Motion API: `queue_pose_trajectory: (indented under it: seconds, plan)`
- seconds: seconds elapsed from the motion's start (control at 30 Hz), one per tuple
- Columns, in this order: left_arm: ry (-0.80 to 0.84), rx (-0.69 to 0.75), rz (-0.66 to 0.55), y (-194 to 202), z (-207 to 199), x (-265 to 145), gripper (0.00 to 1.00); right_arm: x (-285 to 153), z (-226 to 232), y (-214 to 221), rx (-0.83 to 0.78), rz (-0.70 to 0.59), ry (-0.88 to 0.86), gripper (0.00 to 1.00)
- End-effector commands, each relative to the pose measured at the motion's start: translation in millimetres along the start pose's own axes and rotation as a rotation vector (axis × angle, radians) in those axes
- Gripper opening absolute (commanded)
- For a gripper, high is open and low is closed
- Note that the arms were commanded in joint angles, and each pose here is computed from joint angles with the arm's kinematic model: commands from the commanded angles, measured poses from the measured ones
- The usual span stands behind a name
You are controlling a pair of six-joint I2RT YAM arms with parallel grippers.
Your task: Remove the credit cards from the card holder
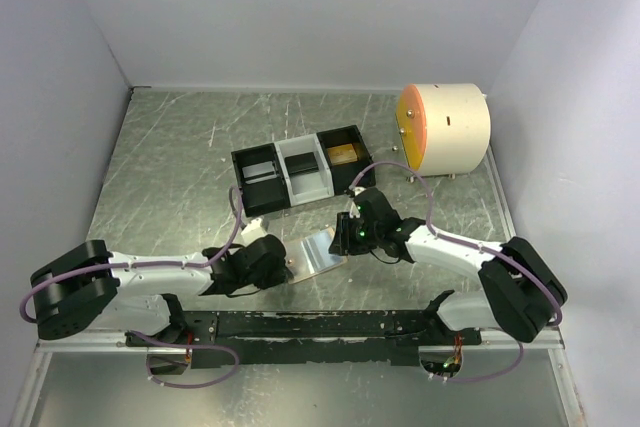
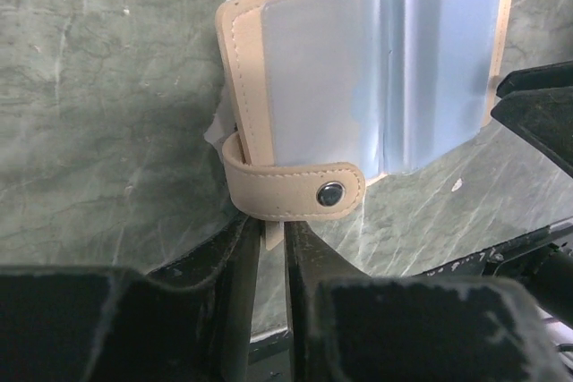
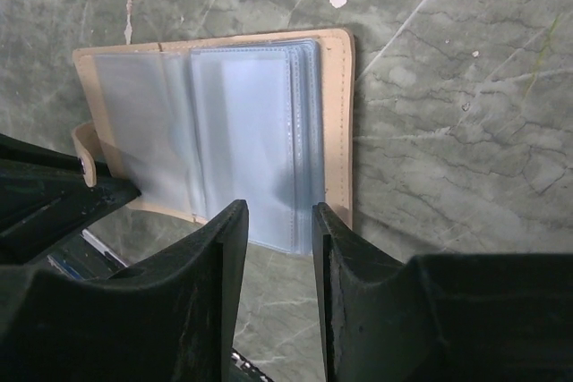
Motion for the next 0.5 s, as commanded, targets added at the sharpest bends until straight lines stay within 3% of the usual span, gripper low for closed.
queue_pose_trajectory:
  seconds: [0.0,0.2,0.47]
  plan:
    - [-0.044,0.024,-0.029,-5.4,-0.4,-3.5,0.26,2.1,2.8,-2.6,-0.013,0.014,-0.001,0.35]
    - [-0.057,0.044,-0.024,-5.7,-1.0,-3.0,0.24,6.3,5.9,0.6,-0.012,0.053,-0.042,0.35]
    - [-0.076,0.095,-0.018,-7.5,-1.3,-5.0,0.33,-2.5,5.6,-8.6,-0.02,-0.002,0.029,0.36]
Point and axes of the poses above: each gripper's point midway between its finger pads, its own x axis out along the fingers, its own z axis along the line the jaws close on, y = z × x, the point moved 8 cm from there along -x, back along the fingers, and after that the axes turned 13 degrees about x, right-handed, at the moved point
